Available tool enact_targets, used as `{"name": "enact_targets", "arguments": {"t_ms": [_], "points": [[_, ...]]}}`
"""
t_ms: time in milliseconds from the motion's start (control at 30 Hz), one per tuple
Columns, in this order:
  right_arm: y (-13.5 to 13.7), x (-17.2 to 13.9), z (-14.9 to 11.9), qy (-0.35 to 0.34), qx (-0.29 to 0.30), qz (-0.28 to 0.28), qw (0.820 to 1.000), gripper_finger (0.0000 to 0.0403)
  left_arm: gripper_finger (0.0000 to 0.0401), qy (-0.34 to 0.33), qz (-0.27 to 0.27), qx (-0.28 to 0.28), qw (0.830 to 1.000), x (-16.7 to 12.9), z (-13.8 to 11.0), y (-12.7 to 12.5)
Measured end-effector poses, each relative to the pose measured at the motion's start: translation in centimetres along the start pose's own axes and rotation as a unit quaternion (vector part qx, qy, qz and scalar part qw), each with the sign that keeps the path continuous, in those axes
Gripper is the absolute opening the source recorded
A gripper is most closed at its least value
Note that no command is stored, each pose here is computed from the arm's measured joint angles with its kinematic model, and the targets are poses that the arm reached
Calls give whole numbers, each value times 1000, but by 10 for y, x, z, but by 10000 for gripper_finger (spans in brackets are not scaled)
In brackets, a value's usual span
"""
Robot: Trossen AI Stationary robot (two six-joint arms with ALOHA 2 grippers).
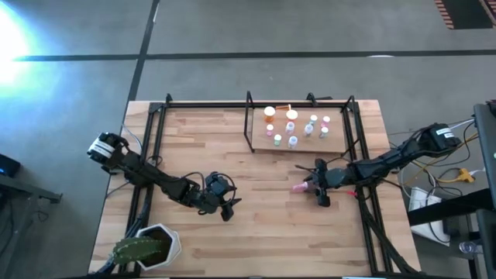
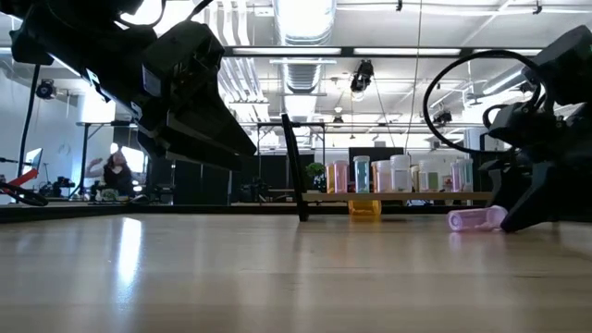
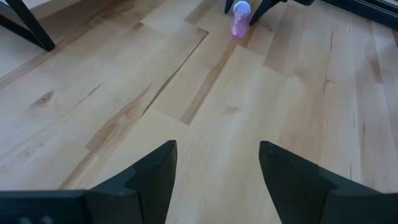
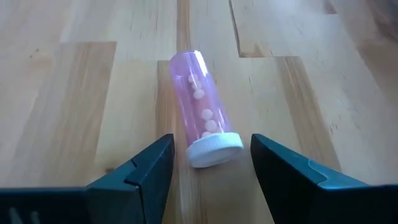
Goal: Pick and place medicine bottles onto shelf by color
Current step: Put the pink pill bottle on the shelf
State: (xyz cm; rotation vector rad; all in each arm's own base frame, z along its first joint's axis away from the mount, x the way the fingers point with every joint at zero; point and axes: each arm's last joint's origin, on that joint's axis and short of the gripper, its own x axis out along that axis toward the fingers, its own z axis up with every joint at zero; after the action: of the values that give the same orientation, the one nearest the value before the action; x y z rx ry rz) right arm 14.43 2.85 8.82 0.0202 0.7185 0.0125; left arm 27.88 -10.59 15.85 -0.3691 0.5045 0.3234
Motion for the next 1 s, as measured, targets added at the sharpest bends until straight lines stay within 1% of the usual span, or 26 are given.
{"name": "enact_targets", "arguments": {"t_ms": [100,167,300,433,467,533,600,633,700,800,933,1000], "points": [[0,1,0,1,0,-1,1000,203,212,0,0,0,1000,0,0,0],[0,1,0,1,0,0,1000,193,212,0,0,0,1000,0,0,0],[1,2,3,1,7,2,1000,152,212,0,0,0,1000,0,0,0],[3,3,16,6,38,2,999,105,212,0,0,0,1000,0,0,0],[4,4,21,17,49,0,999,98,212,0,0,0,1000,0,0,0],[6,3,35,58,78,-12,995,96,212,0,0,0,1000,0,0,0],[8,-1,56,108,108,-31,988,96,212,0,0,0,1000,0,0,0],[9,-5,69,135,124,-45,982,96,212,0,0,1,1000,0,0,0],[8,-16,94,189,166,-80,965,104,212,0,0,1,1000,0,0,0],[0,-35,133,275,223,-141,924,112,212,0,0,1,1000,0,0,0],[-26,-50,175,373,252,-207,869,104,212,0,0,2,1000,0,0,0],[-44,-48,188,408,252,-219,850,100,212,0,0,3,1000,0,0,0]]}}
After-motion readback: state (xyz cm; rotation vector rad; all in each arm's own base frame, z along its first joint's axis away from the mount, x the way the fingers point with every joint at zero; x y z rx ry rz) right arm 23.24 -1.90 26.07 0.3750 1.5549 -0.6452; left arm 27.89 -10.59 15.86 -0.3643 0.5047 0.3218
